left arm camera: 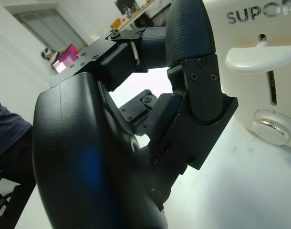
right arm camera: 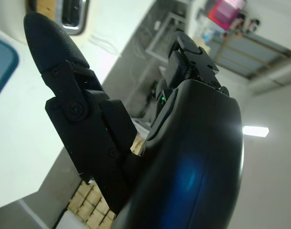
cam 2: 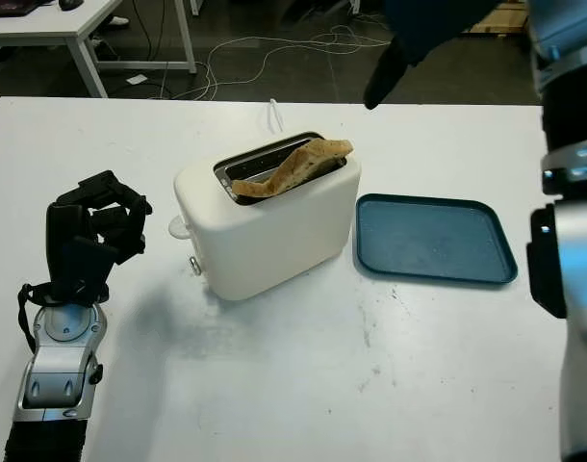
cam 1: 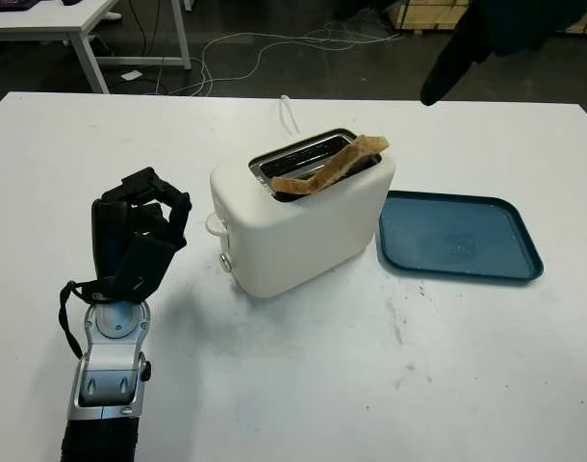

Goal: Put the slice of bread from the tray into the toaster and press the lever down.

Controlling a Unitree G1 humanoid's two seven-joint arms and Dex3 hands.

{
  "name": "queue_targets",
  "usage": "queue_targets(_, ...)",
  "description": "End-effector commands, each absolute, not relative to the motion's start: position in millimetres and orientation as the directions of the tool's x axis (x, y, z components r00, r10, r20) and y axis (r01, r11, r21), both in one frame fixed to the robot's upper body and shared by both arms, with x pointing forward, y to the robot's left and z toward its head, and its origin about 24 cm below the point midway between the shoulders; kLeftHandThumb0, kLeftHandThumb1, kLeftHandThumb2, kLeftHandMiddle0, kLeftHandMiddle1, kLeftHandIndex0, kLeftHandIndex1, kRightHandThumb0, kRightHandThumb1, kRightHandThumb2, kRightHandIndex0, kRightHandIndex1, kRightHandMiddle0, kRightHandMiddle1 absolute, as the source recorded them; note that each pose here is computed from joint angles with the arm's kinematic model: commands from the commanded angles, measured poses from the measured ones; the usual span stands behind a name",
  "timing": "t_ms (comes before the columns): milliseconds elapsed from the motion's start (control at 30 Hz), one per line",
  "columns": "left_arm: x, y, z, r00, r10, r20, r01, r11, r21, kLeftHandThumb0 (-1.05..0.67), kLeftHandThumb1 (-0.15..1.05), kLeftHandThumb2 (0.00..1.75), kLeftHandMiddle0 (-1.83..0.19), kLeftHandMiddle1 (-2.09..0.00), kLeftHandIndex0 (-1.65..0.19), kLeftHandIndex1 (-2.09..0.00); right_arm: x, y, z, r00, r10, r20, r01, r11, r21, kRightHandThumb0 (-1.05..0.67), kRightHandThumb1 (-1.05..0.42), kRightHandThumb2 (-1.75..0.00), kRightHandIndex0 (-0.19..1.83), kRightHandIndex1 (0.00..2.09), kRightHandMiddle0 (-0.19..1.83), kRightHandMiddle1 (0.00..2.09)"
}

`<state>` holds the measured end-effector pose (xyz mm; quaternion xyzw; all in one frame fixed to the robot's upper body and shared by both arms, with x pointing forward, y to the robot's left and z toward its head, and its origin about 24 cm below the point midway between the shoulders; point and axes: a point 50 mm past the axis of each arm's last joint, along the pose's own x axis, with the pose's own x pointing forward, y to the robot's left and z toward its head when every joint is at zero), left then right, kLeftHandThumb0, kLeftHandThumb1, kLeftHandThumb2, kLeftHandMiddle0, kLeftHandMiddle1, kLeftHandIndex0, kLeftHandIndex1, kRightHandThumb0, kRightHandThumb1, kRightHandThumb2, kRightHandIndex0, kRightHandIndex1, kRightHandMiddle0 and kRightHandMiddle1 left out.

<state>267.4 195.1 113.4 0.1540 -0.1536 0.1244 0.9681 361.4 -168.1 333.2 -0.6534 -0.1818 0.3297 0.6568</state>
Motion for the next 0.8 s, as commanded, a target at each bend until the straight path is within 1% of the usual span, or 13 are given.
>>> queue_targets(0, 267.2, 195.1, 115.5, 0.917, 0.194, 0.348, -0.291, 0.923, 0.252, -0.79, 0.64, 0.81, -1.32, -1.51, -1.06, -1.52, 359.8, -176.3, 319.8, 0.723, 0.673, -0.155, -0.168, -0.047, -0.985, -0.94, -0.74, -0.01, 0.05, 0.43, 0.27, 0.02)
queue_targets(33, 267.2, 195.2, 115.8, 0.917, 0.194, 0.349, -0.291, 0.922, 0.254, -0.79, 0.65, 0.82, -1.32, -1.51, -1.06, -1.51, 359.4, -178.5, 314.2, 0.73, 0.668, -0.142, -0.156, -0.039, -0.987, -0.93, -0.75, -0.01, 0.06, 0.43, 0.27, 0.02)
queue_targets(100, 267.3, 195.3, 116.4, 0.917, 0.193, 0.349, -0.291, 0.922, 0.255, -0.79, 0.65, 0.82, -1.32, -1.52, -1.06, -1.51, 357.8, -182.7, 301.6, 0.725, 0.684, -0.078, -0.108, 0.002, -0.994, -0.91, -0.76, -0.01, 0.14, 0.45, 0.32, 0.04)
queue_targets(167, 267.5, 195.5, 116.8, 0.918, 0.19, 0.349, -0.288, 0.923, 0.256, -0.8, 0.65, 0.82, -1.32, -1.52, -1.06, -1.51, 357.4, -189.4, 284.8, 0.713, 0.701, 0.001, -0.086, 0.089, -0.992, -0.87, -0.77, -0.01, 0.23, 0.41, 0.39, 0.05)
queue_targets(233, 268.1, 195.4, 116.8, 0.918, 0.187, 0.351, -0.284, 0.926, 0.25, -0.8, 0.65, 0.81, -1.31, -1.51, -1.06, -1.5, 357.0, -195.6, 269.6, 0.72, 0.692, 0.06, -0.06, 0.148, -0.987, -0.82, -0.78, 0.0, 0.31, 0.38, 0.44, 0.05)
queue_targets(333, 268.5, 194.7, 116.8, 0.918, 0.186, 0.35, -0.281, 0.928, 0.245, -0.8, 0.65, 0.8, -1.32, -1.5, -1.07, -1.49, 355.0, -200.9, 250.6, 0.718, 0.686, 0.117, -0.017, 0.185, -0.983, -0.71, -0.76, 0.0, 0.41, 0.34, 0.5, 0.05)
queue_targets(433, 268.6, 194.3, 117.0, 0.92, 0.184, 0.347, -0.281, 0.925, 0.254, -0.8, 0.65, 0.8, -1.32, -1.5, -1.08, -1.5, 353.6, -205.0, 231.3, 0.713, 0.678, 0.177, -0.007, 0.26, -0.965, -0.58, -0.74, 0.0, 0.48, 0.33, 0.54, 0.05)
queue_targets(567, 268.7, 194.0, 117.2, 0.92, 0.183, 0.347, -0.278, 0.928, 0.249, -0.8, 0.64, 0.81, -1.33, -1.5, -1.07, -1.51, 354.4, -207.3, 215.9, 0.724, 0.652, 0.225, 0.009, 0.317, -0.948, -0.56, -0.78, -0.02, 0.52, 0.32, 0.56, 0.05)
queue_targets(767, 268.7, 194.3, 115.9, 0.92, 0.184, 0.346, -0.28, 0.926, 0.254, -0.79, 0.64, 0.81, -1.32, -1.5, -1.07, -1.49, 358.3, -205.7, 203.2, 0.715, 0.634, 0.293, 0.031, 0.39, -0.92, -0.51, -0.78, 0.0, 0.64, 0.36, 0.66, 0.08)
